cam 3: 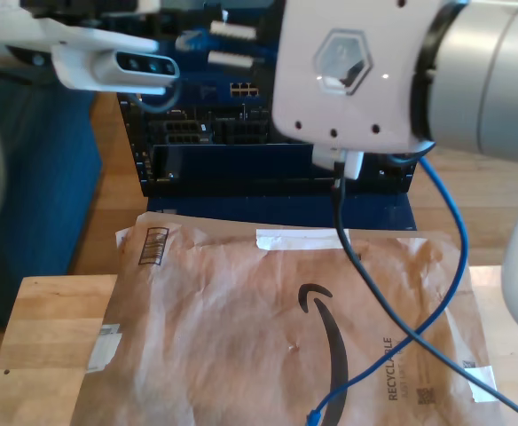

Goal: Grab the cable and plug it in

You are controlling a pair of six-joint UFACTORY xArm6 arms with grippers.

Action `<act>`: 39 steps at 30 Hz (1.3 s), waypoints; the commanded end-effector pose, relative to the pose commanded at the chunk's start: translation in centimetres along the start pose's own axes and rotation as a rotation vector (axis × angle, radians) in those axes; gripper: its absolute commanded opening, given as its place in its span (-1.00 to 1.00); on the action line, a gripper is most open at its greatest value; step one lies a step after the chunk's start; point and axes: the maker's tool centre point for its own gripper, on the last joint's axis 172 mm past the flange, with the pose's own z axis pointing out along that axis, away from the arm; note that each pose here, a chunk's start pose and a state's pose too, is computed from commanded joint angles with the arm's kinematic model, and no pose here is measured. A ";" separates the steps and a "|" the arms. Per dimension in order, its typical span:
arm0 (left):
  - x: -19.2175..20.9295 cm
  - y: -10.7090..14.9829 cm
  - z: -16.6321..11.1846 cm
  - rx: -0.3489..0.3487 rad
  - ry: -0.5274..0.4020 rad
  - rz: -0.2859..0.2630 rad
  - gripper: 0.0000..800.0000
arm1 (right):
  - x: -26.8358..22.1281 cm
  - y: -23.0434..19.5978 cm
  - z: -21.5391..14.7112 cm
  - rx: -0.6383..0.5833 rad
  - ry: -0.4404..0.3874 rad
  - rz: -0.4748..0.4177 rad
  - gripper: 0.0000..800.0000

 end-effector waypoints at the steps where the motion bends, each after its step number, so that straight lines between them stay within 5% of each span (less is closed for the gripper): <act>1: -0.3 0.3 -0.6 -0.023 -0.014 0.003 0.99 | 0.3 0.3 0.1 -0.022 0.006 0.022 -1.00; 8: 0.8 1.0 -4.2 -0.153 0.030 -0.020 0.99 | 9.4 0.6 -0.3 -0.109 0.178 0.154 -1.00; 15: 7.0 4.7 -11.4 -0.468 0.205 -0.177 0.99 | 15.9 4.8 -1.9 -0.268 0.298 0.338 -1.00; 18: 10.2 4.9 -14.1 -0.539 0.286 -0.213 0.99 | 18.2 6.9 -2.8 -0.337 0.337 0.397 -1.00; 26: 17.2 3.6 -20.9 -0.644 0.597 -0.050 0.99 | 24.5 11.0 -5.0 -0.454 0.438 0.551 -1.00; 32: 22.6 -0.1 -25.9 -0.664 0.872 -0.028 0.99 | 26.5 12.6 -6.0 -0.512 0.504 0.531 -1.00; 39: 29.2 -5.1 -33.1 -0.644 1.049 0.014 0.99 | 30.0 15.7 -7.3 -0.622 0.574 0.588 -1.00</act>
